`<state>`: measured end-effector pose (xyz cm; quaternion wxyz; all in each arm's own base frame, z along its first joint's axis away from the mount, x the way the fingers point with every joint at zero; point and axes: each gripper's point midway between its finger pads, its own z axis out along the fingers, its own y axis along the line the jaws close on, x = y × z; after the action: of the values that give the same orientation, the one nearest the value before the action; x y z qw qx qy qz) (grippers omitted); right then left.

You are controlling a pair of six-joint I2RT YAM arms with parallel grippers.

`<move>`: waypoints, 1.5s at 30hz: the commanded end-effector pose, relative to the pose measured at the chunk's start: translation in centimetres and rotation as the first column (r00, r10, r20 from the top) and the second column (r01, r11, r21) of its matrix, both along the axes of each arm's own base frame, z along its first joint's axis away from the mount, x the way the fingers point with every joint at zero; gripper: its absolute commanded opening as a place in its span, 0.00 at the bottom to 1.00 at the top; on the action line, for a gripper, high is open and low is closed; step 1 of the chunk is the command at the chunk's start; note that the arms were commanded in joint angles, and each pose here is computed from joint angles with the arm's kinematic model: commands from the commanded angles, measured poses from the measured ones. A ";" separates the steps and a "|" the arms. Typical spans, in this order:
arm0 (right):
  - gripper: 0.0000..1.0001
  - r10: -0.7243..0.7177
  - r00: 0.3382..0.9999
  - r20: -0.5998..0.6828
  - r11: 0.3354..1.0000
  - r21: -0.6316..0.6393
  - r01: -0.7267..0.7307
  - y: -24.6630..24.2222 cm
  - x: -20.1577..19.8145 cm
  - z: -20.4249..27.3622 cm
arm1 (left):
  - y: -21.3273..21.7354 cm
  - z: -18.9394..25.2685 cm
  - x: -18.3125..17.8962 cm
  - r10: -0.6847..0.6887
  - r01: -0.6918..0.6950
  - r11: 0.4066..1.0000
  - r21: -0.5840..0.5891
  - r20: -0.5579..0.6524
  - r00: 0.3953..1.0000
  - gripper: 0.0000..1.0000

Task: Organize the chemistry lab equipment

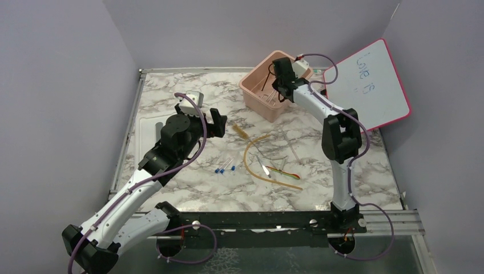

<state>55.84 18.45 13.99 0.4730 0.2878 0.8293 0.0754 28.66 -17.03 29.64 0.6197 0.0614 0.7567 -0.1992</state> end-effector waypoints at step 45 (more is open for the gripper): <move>0.48 0.476 0.876 0.078 0.879 -0.079 -0.470 2.5 -7.3 11.0 | 1.2 -0.4 1.2 0.055 -0.055 0.998 -0.020 -0.009 0.998 0.91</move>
<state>51.70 18.02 23.98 0.4973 0.2051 0.8361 0.1081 29.65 -15.98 29.04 0.6165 0.0402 0.7642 -0.1854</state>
